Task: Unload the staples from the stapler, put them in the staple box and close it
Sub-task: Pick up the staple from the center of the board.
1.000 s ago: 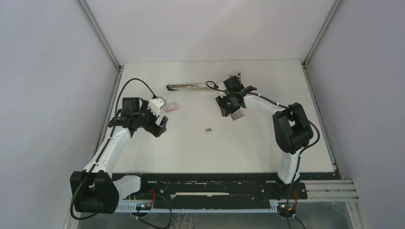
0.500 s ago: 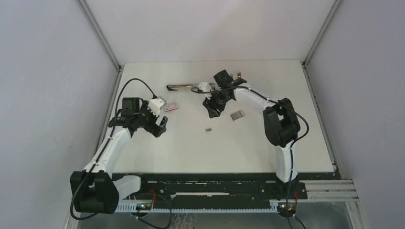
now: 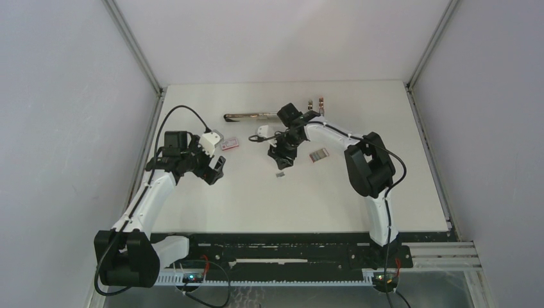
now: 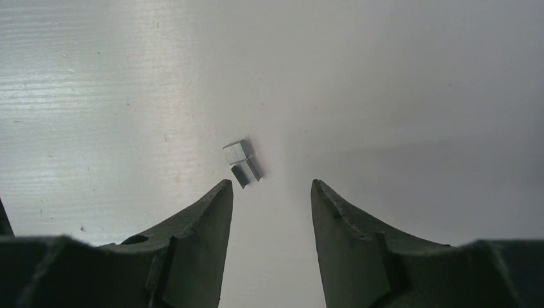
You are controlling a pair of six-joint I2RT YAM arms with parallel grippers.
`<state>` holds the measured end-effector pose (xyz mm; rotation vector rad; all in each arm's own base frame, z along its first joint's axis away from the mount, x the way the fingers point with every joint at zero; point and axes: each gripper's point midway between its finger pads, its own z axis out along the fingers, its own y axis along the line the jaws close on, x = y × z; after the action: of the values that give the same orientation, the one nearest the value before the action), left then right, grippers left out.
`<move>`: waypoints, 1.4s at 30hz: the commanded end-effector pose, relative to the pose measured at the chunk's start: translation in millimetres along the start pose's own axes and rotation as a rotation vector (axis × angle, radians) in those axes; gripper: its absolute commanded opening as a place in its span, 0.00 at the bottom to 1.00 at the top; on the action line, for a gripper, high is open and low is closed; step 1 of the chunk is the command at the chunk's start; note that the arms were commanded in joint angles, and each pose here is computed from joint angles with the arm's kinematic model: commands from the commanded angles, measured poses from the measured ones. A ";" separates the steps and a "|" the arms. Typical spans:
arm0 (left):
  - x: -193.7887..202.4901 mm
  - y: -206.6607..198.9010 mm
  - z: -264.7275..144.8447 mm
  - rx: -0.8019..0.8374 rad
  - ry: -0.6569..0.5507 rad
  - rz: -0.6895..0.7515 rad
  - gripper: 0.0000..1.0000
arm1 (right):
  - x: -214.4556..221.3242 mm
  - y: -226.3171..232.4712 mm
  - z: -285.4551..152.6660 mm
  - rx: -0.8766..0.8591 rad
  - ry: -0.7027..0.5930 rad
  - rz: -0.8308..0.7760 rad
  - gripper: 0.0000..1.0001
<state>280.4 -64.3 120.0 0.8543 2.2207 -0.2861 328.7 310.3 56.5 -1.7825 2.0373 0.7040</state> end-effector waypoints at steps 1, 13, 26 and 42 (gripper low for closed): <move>-6.6 3.9 -4.2 -0.013 -0.027 0.017 1.00 | -2.8 2.0 9.1 -0.009 0.007 -0.065 0.48; -6.4 3.0 -3.8 -0.009 -0.027 0.016 1.00 | 6.8 3.2 23.6 0.014 0.065 -0.103 0.46; -6.7 3.0 -3.7 -0.008 -0.028 0.018 1.00 | 13.3 -0.4 33.2 0.031 0.102 -0.110 0.42; -6.2 3.4 -4.1 -0.009 -0.027 0.016 1.00 | 16.5 3.1 35.2 0.013 0.108 -0.100 0.31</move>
<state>280.4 -64.4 120.0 0.8549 2.2203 -0.2863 323.0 311.3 20.4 -1.9195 2.0285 0.5594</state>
